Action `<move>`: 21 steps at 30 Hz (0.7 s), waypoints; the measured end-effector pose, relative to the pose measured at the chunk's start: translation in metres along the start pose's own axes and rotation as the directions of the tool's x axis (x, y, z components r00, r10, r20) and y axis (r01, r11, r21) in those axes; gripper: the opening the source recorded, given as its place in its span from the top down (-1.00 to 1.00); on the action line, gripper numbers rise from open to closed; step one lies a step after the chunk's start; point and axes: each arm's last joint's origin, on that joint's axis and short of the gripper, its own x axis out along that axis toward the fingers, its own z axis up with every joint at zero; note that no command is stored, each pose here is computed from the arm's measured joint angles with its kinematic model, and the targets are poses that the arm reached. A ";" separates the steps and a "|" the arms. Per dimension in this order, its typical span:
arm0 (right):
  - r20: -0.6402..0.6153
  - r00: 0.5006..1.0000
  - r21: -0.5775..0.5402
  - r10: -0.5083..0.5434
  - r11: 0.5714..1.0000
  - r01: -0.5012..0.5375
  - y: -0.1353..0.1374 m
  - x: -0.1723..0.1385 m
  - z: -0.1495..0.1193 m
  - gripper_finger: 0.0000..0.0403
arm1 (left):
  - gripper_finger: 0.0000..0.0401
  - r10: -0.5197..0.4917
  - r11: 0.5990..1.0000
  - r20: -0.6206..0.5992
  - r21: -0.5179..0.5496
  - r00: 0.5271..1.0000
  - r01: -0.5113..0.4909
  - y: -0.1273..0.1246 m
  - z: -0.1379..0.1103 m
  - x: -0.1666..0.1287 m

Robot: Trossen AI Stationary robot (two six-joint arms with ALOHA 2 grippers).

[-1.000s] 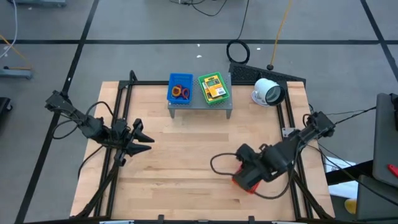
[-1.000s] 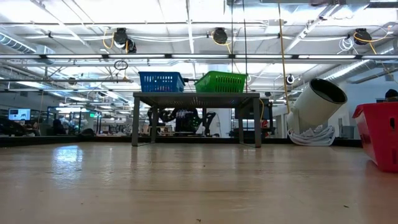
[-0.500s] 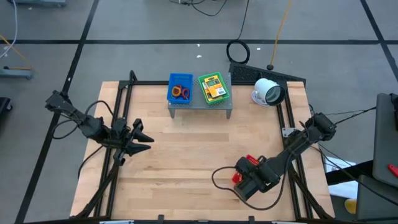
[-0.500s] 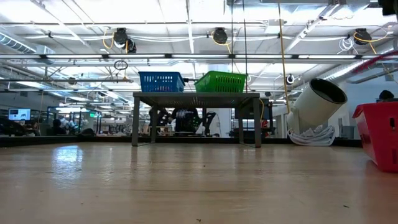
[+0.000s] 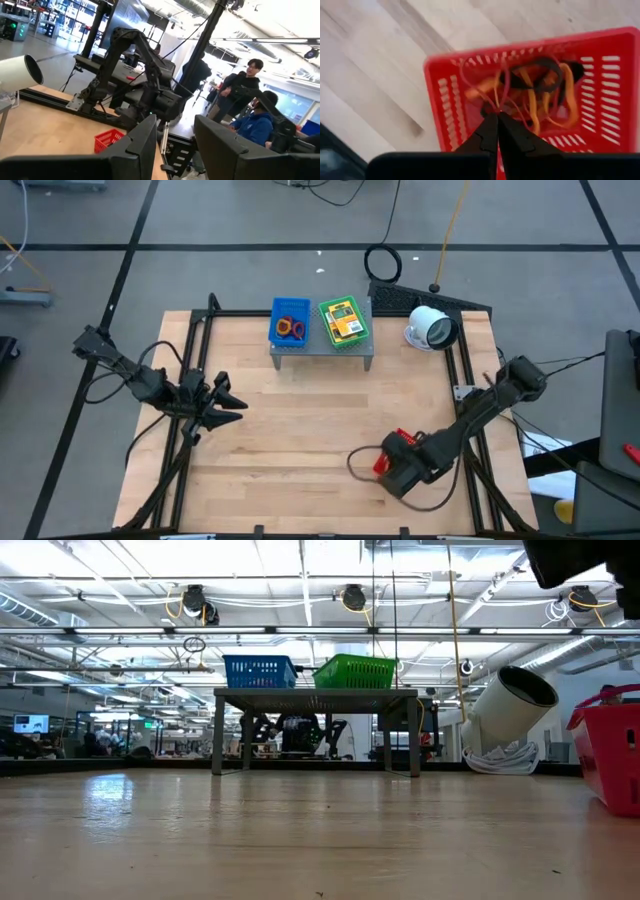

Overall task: Pick & Place Office Desk Supplies
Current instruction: Put the red rubber band into the red bin

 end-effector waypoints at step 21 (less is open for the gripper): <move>-0.012 0.986 0.304 0.164 0.940 -0.153 -0.059 0.007 -0.013 1.00 | 0.30 0.006 1.000 0.004 -0.011 1.000 -0.006 0.000 0.000 0.000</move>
